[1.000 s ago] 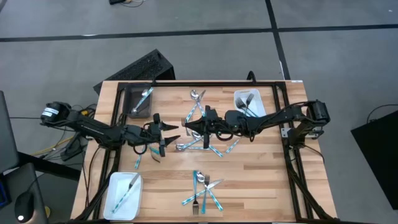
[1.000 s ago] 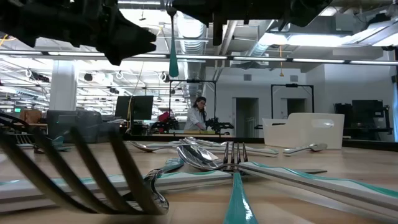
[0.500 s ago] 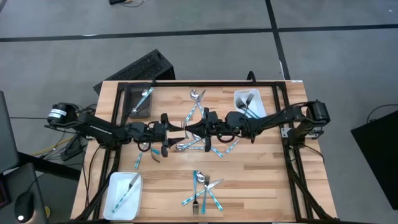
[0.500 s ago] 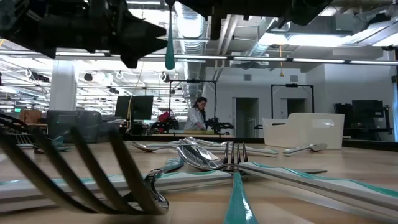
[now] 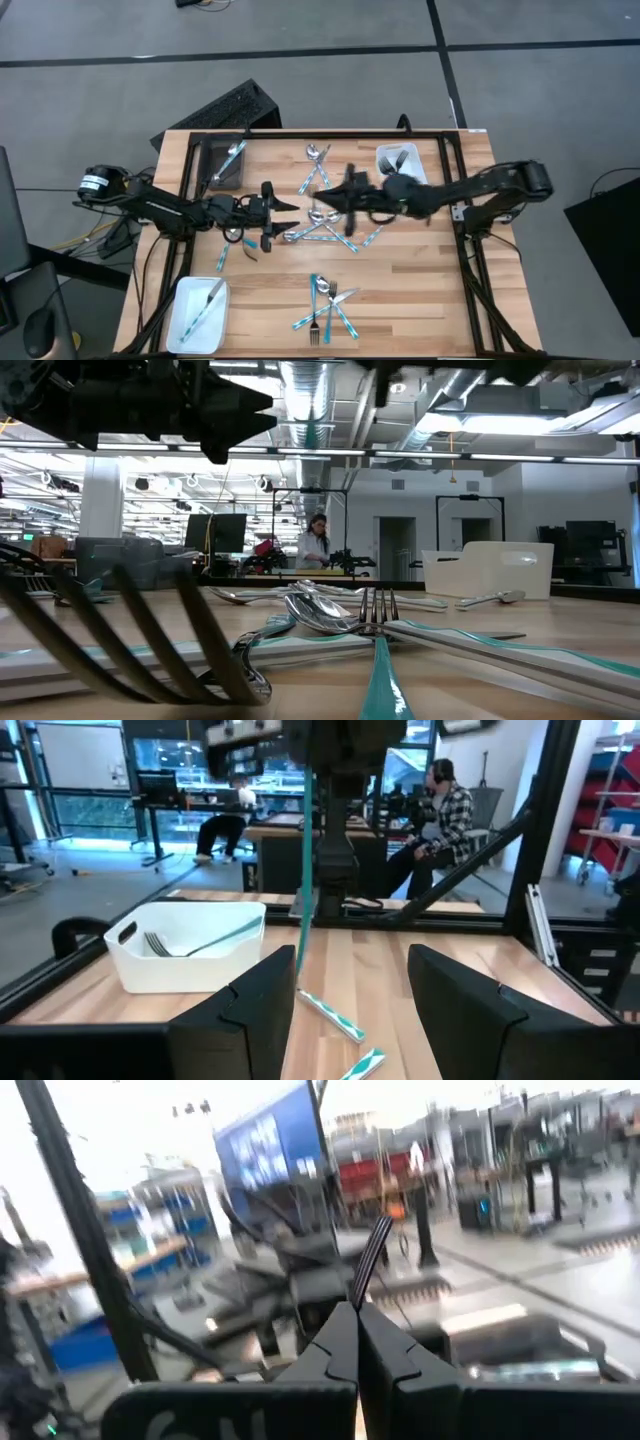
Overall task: Sort silverware by color (type)
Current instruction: Put the blue fork into the top white bin
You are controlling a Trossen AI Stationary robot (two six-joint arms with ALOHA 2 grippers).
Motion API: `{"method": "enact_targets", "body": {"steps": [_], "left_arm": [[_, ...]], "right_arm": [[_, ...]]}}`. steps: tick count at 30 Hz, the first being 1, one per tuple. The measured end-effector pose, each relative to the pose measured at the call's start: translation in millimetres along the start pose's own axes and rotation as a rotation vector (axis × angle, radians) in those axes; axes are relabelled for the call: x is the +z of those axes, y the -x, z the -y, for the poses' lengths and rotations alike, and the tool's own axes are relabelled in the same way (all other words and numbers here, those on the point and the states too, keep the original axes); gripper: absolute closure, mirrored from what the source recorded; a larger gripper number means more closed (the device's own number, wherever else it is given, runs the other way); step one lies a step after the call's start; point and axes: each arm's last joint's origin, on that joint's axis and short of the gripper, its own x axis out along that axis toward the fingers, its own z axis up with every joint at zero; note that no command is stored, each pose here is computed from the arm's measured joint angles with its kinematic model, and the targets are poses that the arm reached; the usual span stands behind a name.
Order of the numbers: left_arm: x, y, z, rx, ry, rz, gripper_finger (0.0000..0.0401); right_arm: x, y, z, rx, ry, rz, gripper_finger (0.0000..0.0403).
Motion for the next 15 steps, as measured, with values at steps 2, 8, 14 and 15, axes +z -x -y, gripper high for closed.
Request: {"method": "enact_targets", "body": {"steps": [2,8,14,15], "left_arm": [[0,0,0,0.005,-0.013,-0.002,0.0218],[11,-4,-4,0.016,-0.03,0.064,0.0218],[20,-16,-2,-0.02,-0.04,-0.001,0.0218],[22,-18,-2,-0.019,-0.04,-0.005,0.0218]], "right_arm": [[1,13,1,0.009,-0.013,0.039,0.0387],[-11,14,4,0.021,-0.052,0.074,0.0387],[-25,-2,3,0.097,-0.052,0.076,0.0387],[-25,-2,3,0.105,-0.053,0.083,0.0387]]}}
